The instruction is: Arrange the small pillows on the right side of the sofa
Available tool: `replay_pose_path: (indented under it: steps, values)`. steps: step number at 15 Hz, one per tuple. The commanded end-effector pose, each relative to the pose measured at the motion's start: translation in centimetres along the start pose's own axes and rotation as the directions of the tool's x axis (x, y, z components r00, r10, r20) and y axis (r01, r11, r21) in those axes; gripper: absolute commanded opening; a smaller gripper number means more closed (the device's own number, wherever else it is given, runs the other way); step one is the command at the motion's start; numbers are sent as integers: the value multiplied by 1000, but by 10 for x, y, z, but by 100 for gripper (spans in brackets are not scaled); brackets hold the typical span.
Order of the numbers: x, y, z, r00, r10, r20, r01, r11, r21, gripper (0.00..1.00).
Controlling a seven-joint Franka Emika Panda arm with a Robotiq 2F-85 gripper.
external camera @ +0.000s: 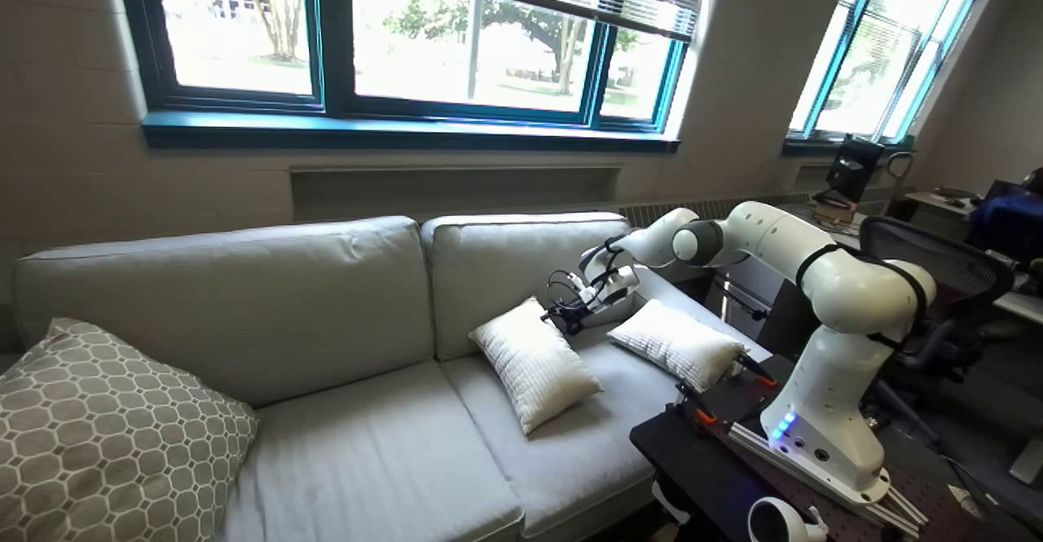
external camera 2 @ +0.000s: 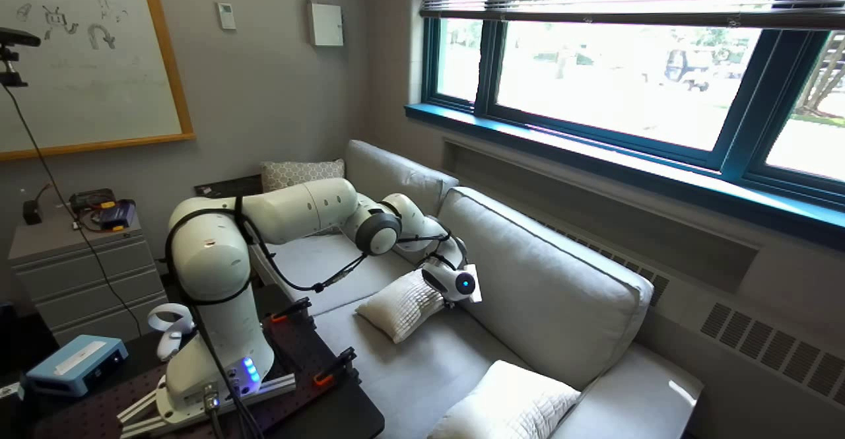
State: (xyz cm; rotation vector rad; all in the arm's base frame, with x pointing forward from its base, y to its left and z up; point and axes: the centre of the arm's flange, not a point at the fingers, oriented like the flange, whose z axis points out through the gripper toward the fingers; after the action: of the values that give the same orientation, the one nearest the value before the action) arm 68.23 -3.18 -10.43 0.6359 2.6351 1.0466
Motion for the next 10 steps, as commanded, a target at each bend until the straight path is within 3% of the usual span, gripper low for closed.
replay_pose_path:
  steps: [1,2,4,5,10]
  values:
    - [-43,4,56,998,10,-60,-7,999,50,100]
    - [-44,7,64,993,1,-115,4,999,50,100]
    - [-39,12,70,977,-3,-214,21,996,83,75]
    - [-37,13,72,968,1,-253,24,995,97,69]
    - [-32,6,68,945,-11,-327,55,990,127,30]
